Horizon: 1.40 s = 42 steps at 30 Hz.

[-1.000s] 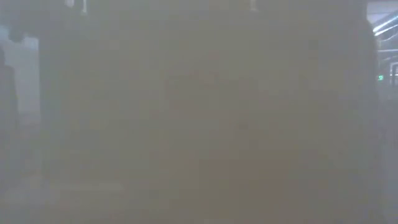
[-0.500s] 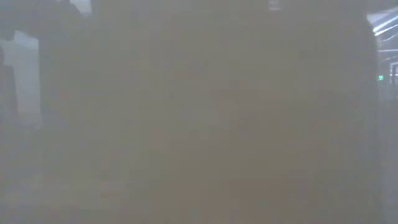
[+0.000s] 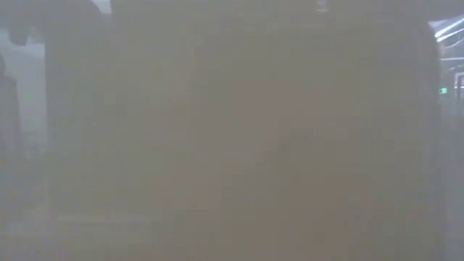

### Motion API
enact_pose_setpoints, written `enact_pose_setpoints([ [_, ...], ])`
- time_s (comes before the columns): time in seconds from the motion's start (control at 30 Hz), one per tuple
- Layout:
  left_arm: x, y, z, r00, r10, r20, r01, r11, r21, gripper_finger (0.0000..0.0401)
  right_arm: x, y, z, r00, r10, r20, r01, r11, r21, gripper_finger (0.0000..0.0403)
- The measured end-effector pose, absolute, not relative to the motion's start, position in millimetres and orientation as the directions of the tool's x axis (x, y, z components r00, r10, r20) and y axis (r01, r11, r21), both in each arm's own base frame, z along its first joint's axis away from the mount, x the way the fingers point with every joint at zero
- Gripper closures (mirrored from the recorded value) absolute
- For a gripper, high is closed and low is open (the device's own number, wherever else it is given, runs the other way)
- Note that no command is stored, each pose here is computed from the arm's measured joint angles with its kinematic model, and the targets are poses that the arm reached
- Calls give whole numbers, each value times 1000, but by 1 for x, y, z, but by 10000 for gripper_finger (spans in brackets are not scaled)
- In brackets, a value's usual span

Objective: Sort blocks by size
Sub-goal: Put the large red game piece into the transparent bin, then put the small blue game piece into the black bin

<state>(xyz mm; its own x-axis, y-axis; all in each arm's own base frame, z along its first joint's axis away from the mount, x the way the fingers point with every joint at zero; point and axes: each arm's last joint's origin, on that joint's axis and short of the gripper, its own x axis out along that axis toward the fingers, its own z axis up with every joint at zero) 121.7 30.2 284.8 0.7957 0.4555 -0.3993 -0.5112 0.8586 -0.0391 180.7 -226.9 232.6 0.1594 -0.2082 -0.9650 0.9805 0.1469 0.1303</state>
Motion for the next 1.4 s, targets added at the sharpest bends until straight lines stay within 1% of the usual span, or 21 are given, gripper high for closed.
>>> enact_pose_setpoints([
  [0.13,123,30,288,808,458,-370,-510,859,-52,160,181,-216,246,187,-232,-955,974,168,151,68],
  [0.33,125,31,293,828,462,-319,-507,859,-72,160,187,-187,269,244,-268,-932,963,180,201,108],
  [0.57,129,31,308,868,466,-172,-492,856,-162,160,200,-136,288,219,-339,-915,968,196,158,147],
  [0.77,128,31,307,866,465,-181,-492,857,-153,160,217,-92,292,267,-322,-908,954,225,200,162],
  [0.9,129,30,307,880,439,-184,-468,868,-165,160,228,-60,290,282,-295,-913,947,238,216,162],
  [1.07,129,30,306,888,421,-188,-455,863,-219,160,233,-15,281,284,-259,-923,945,240,223,162],
  [1.2,129,30,303,881,418,-220,-467,840,-277,160,228,24,268,275,-228,-934,946,237,221,164],
  [1.4,129,30,298,871,413,-267,-478,838,-264,160,207,76,237,237,-183,-954,962,184,204,163],
])
